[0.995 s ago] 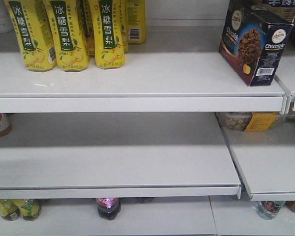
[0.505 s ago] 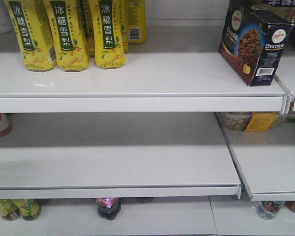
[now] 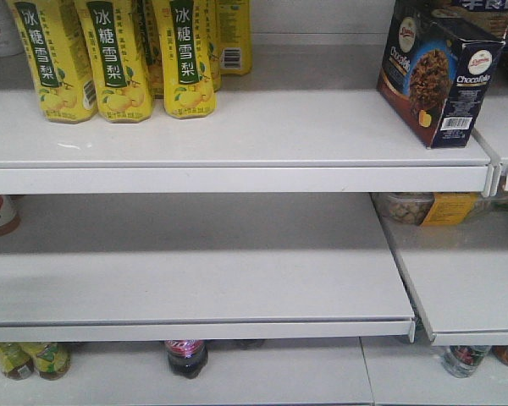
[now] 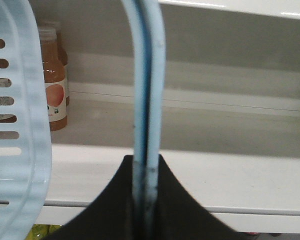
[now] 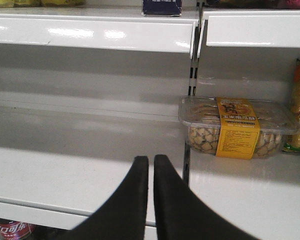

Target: Left arm holds basket, right arm returns cookies

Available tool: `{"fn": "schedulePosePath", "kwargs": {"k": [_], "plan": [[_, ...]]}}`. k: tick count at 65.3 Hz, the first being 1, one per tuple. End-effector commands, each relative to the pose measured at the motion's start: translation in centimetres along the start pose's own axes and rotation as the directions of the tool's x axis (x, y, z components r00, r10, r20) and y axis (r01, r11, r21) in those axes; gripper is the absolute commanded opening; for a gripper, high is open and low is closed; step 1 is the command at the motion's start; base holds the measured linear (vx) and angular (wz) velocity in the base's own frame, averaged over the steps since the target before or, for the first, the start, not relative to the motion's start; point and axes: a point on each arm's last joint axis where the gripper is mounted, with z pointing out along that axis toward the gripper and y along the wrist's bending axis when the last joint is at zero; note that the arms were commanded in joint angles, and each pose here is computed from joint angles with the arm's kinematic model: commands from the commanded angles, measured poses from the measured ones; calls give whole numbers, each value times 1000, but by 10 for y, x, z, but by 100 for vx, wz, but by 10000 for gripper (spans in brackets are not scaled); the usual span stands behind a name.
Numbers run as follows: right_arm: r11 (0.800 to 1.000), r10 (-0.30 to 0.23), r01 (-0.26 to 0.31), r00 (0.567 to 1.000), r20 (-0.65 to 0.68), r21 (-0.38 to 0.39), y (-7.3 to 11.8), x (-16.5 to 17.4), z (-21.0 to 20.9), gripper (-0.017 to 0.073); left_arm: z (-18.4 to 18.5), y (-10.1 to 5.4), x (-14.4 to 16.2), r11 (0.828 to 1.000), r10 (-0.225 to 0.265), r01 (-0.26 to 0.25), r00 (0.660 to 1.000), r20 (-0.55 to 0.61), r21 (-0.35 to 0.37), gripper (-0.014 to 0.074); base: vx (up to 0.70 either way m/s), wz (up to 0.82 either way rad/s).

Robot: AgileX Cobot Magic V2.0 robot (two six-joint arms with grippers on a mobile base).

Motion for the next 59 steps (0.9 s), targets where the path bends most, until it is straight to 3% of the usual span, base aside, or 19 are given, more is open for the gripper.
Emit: {"fn": "schedulePosePath", "kwargs": {"k": [1, 14, 27, 34, 43, 59], "plan": [[1000, -3, 2, 996, 92, 16, -1, -15, -2, -6, -5, -4, -19, 999, 30, -34, 989, 146, 26, -3, 0, 0], [999, -32, 28, 993, 115, 37, -3, 4, 1, -6, -5, -4, -19, 999, 30, -34, 989, 146, 26, -3, 0, 0], [987, -12, -16, 986, 168, 161, -10, 23, 2, -6, -5, -4, -19, 999, 30, -34, 989, 146, 26, -3, 0, 0], [979, -31, -4, 985, 168, 206, -13, 23, 1, -6, -5, -4, -19, 999, 30, -34, 989, 145, 26, -3, 0, 0], [978, -77, 43, 984, 161, 206, -12, 22, 1, -6, -5, -4, -19, 999, 30, -34, 989, 145, 26, -3, 0, 0], [979, -62, 28, 984, 166, 200, -12, 22, 2, -6, -5, -4, -19, 999, 30, -34, 989, 145, 26, -3, 0, 0]]}}
